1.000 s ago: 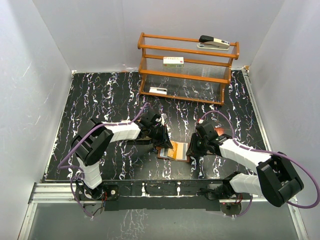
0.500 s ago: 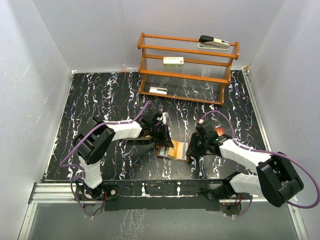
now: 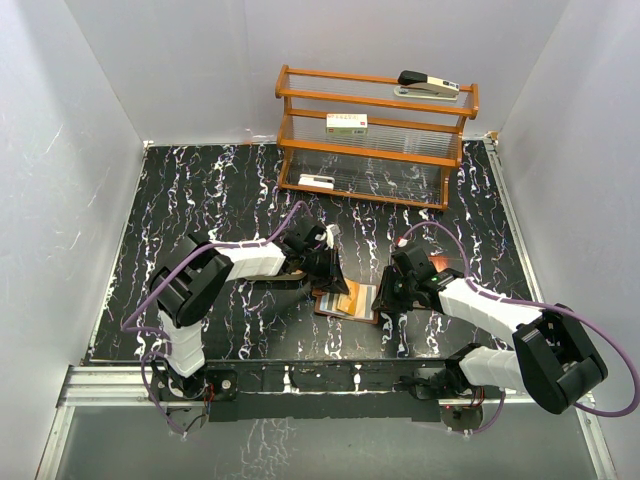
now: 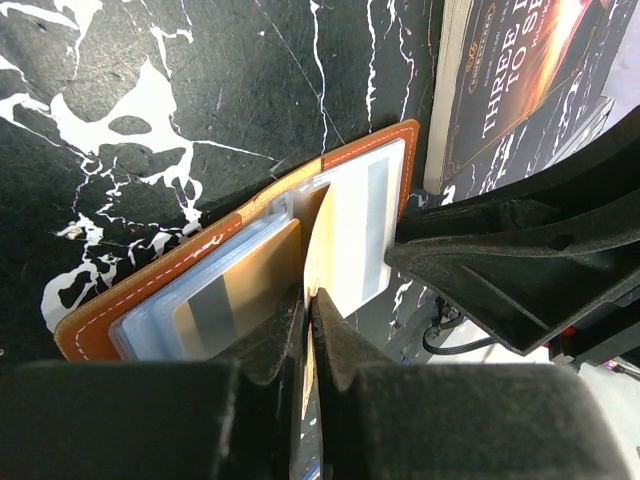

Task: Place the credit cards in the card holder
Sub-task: Insert the credit card into the card holder.

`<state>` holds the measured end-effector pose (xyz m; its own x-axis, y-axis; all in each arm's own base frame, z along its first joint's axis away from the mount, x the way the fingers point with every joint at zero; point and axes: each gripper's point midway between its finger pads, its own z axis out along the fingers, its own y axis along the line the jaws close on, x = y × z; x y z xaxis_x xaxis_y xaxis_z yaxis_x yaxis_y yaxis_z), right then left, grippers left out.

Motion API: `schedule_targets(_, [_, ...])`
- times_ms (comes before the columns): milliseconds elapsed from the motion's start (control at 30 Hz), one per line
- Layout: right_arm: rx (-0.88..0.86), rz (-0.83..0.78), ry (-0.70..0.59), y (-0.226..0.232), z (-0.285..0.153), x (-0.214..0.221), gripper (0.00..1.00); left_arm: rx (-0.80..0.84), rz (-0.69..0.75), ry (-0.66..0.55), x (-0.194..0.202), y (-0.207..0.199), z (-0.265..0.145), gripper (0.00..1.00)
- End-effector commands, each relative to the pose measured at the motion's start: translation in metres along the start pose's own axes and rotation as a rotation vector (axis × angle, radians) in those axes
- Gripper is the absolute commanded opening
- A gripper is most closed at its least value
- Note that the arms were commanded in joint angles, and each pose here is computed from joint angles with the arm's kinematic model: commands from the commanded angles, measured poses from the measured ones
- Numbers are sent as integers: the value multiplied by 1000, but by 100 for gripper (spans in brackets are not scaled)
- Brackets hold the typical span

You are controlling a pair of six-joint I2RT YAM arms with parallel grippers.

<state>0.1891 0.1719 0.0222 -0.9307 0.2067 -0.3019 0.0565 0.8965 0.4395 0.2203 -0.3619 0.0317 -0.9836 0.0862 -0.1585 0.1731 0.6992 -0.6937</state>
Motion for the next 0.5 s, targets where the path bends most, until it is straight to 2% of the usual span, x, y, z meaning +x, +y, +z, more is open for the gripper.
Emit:
schedule_targets(0, [-2, 8, -38, 2, 1, -7, 22, -59, -25, 2, 10, 11, 9, 5])
schedule_targets(267, [-6, 17, -39, 0, 3, -5, 21, -130, 8, -64, -4, 10, -5, 29])
schedule_targets(467, [-5, 17, -42, 0, 2, -5, 21, -170, 14, -82, -7, 12, -12, 34])
